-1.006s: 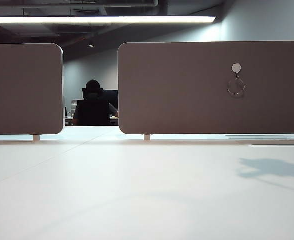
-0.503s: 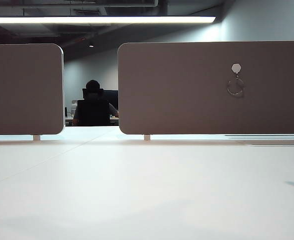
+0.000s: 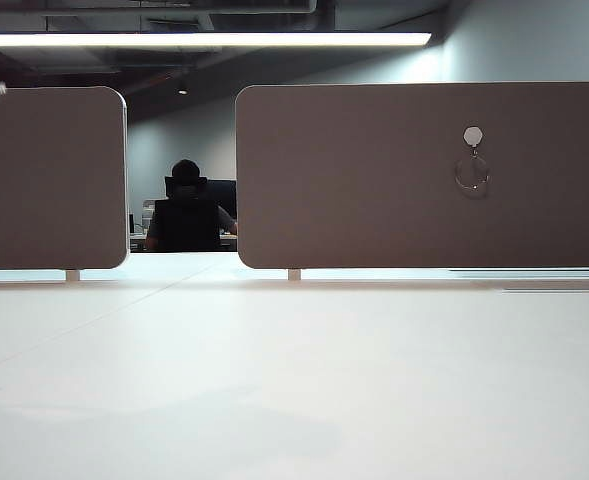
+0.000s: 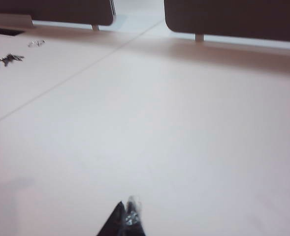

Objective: Hang the earring on the hook.

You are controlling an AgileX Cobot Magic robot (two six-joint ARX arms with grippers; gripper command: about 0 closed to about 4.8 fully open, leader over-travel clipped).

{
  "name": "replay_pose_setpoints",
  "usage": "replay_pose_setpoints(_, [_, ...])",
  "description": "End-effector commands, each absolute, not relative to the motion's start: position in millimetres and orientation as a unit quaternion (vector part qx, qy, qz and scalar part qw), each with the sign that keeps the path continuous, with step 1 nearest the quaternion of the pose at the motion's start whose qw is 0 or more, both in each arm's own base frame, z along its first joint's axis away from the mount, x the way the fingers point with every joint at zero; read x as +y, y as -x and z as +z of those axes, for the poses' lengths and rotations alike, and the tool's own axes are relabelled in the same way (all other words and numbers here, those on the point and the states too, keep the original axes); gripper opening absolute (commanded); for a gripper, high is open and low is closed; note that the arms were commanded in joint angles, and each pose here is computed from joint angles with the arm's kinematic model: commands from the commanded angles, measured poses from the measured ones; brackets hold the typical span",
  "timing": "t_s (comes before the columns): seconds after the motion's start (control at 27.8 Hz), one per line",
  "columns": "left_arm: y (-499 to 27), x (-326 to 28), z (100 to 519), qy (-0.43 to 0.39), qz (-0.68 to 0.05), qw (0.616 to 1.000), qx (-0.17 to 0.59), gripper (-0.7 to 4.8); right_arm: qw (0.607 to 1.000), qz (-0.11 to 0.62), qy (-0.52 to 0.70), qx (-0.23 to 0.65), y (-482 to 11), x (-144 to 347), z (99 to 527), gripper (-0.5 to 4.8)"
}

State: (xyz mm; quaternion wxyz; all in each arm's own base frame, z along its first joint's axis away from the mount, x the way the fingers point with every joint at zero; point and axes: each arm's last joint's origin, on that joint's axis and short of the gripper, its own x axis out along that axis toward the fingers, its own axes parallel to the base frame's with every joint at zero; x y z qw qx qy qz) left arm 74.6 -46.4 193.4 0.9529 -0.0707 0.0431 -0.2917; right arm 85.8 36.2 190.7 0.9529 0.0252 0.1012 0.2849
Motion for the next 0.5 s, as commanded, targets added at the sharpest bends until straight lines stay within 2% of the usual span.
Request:
replay_pose_setpoints(0.04, [-78, -48, 183, 0.079, -0.294, 0.951, 0.051, -0.06, 0.953, 0.284, -0.027, 0.106, -87, 37, 179, -0.08])
replay_pose_setpoints(0.32, [-82, -50, 166, 0.086, -0.275, 0.955, 0.064, -0.06, 0.947, 0.276, -0.046, 0.156, -90, 37, 149, -0.08])
replay_pose_setpoints(0.5, [-83, -50, 156, 0.080, -0.267, 0.957, 0.077, -0.06, 0.962, 0.223, -0.039, 0.156, -92, 35, 146, -0.08])
